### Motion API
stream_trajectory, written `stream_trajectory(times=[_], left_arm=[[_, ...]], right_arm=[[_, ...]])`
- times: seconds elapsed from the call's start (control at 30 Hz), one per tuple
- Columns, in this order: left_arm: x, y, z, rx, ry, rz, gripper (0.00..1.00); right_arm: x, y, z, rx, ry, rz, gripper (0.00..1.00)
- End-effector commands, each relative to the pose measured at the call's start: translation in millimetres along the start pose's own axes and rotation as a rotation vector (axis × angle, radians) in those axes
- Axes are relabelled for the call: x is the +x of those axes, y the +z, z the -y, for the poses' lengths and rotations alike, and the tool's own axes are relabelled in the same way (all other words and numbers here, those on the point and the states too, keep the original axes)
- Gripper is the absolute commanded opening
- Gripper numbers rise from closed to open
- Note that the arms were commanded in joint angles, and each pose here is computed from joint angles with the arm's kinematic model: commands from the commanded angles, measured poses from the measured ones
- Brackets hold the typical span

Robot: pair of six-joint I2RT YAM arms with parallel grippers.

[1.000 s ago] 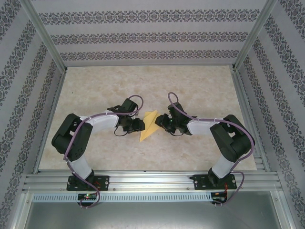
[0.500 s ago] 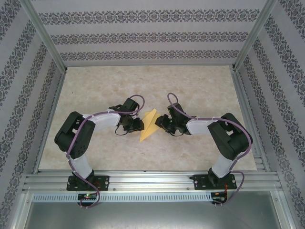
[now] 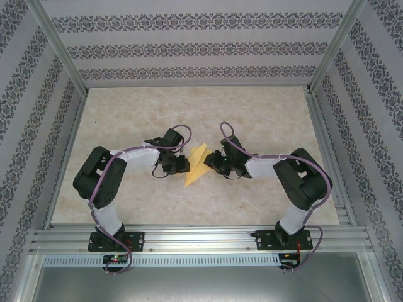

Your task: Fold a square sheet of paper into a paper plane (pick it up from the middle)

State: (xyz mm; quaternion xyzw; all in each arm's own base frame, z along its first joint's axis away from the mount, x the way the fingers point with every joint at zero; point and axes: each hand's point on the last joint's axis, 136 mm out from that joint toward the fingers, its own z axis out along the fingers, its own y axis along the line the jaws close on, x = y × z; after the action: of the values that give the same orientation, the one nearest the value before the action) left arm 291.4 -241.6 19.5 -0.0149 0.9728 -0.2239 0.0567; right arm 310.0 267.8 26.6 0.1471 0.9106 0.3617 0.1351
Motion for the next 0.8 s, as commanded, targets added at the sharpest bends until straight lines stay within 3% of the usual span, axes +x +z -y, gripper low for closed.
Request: stream_trajectory(times=[0.0,0.33,0.77], left_arm=[[2,11,9,0.036,0.041,-0.028,0.29],[5,13,4,0.014,0.037,-0.040,0.29],[6,14,5,0.020,0.034,-0.050,0.28]], right_arm=[[-2,5,-9,-0.031,-0.009,0.001,0.31],[-9,-9,-1,0.070,-0.057,0.039,0.36],[9,13,3,0.110,-0.066,-0.028,0.35]])
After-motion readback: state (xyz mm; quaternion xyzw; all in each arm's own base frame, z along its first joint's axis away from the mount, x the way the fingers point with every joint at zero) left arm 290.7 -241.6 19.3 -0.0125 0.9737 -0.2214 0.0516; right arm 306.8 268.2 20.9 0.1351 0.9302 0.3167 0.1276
